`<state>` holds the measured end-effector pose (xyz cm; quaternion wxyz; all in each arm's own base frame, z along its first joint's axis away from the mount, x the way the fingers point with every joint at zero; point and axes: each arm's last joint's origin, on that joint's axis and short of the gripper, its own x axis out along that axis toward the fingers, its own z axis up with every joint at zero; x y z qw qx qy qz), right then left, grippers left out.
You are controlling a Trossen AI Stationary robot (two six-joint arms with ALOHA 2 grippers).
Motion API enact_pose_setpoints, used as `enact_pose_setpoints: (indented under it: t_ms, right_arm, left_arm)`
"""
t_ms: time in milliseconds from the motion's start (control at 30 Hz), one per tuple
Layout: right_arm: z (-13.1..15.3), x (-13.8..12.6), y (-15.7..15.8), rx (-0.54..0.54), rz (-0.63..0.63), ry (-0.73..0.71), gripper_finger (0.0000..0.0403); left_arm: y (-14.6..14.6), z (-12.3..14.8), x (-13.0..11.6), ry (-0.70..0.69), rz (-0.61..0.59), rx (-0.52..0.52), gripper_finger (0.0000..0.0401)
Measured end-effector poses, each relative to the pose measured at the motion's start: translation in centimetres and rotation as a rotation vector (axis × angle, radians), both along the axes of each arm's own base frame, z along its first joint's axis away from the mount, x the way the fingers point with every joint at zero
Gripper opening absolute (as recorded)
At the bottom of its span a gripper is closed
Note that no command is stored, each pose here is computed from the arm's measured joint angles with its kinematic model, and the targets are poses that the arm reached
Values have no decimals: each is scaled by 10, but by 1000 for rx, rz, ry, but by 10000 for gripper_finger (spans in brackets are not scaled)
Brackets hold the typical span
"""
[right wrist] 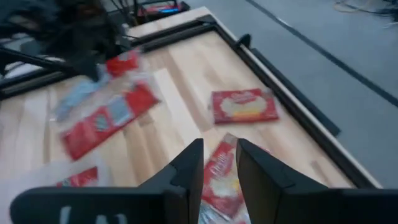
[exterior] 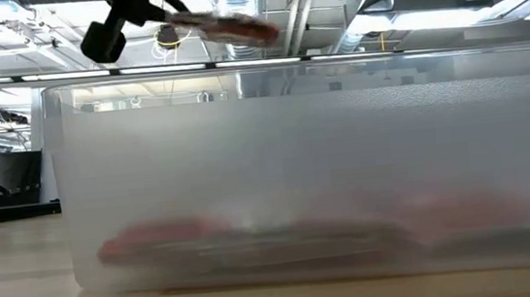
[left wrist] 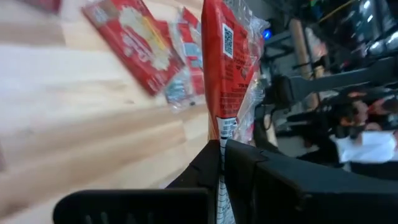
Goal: Sort popcorn bags into baskets
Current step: Put the red popcorn bag into the white bin
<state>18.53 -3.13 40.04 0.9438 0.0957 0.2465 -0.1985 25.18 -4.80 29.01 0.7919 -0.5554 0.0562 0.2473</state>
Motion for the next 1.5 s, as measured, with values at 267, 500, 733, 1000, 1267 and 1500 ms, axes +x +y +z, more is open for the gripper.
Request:
enact_pose_setpoints:
  t_ms: [267, 500, 733, 1000, 1267, 1500]
  right_arm:
    - [7, -28, 1, -29, -56, -9, 118]
    - [7, -39, 2, -19, -61, 7, 118]
    - [6, -39, 2, -14, -63, 19, 118]
    - [3, -41, 6, -3, -49, 55, 118]
    - [-2, -43, 9, 12, -33, 104, 118]
    - [-2, -43, 10, 12, -21, 104, 118]
  left_arm:
    - [-48, -28, 36, -122, -15, -88, 0]
    - [-82, -36, 78, -81, -126, -105, 0]
    - [-107, -50, 114, -27, -136, -73, 0]
    - [-125, -92, 142, 27, -101, -121, 0]
    - [-129, -104, 147, 57, -122, -164, 0]
    - [-125, -105, 149, 76, -173, -197, 0]
